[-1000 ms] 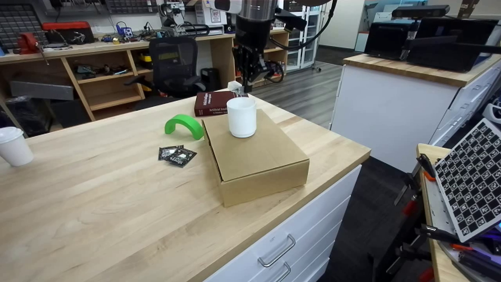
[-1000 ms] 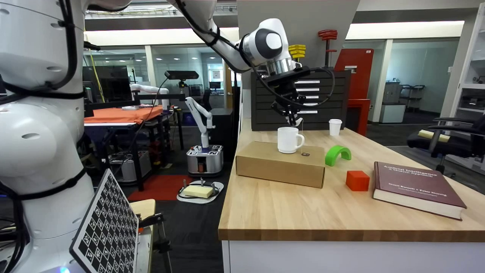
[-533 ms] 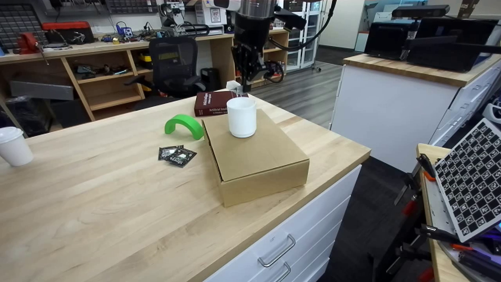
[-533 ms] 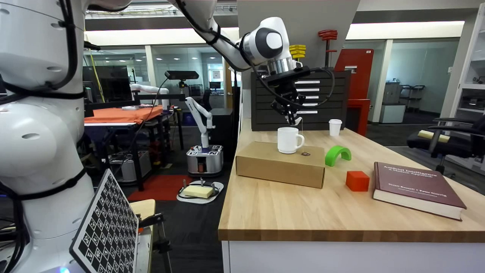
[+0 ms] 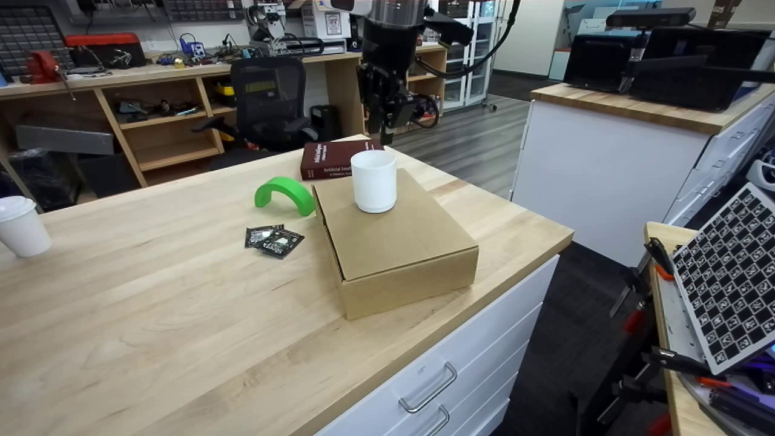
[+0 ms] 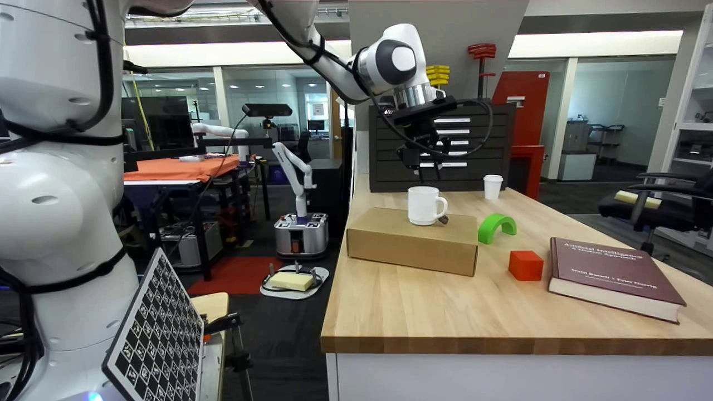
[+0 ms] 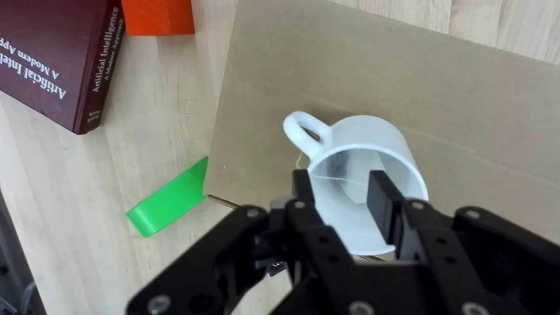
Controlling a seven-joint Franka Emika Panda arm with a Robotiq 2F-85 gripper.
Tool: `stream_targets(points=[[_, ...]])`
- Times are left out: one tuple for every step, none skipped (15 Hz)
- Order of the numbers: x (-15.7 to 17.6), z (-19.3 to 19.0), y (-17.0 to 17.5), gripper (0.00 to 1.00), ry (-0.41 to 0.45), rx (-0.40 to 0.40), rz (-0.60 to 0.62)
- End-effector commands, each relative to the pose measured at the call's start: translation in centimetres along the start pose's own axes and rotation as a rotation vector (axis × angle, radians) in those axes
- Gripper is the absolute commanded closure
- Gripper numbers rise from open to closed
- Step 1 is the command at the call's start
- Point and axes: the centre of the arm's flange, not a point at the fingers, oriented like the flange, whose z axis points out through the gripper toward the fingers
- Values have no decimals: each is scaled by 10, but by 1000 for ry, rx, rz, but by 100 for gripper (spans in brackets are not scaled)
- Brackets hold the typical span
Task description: Put the tea bag into the coffee mug.
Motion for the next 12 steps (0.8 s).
stream_targets(points=[[-4, -2, 11, 30, 12, 10, 1], [-5, -2, 12, 23, 12, 3, 6], [-6, -2, 13, 17, 12, 0, 11], [-7, -1, 14, 11, 8, -12, 21], [-5, 0, 5, 29, -1, -1, 12], [-6, 0, 6, 23, -2, -2, 13], [-6, 0, 6, 15, -1, -2, 13], [-6, 0, 6, 11, -1, -3, 13], [-6, 0, 6, 11, -1, -3, 13], [-6, 0, 6, 11, -1, -3, 13], [-6, 0, 6, 11, -1, -3, 13], [-6, 0, 6, 11, -1, -3, 13]])
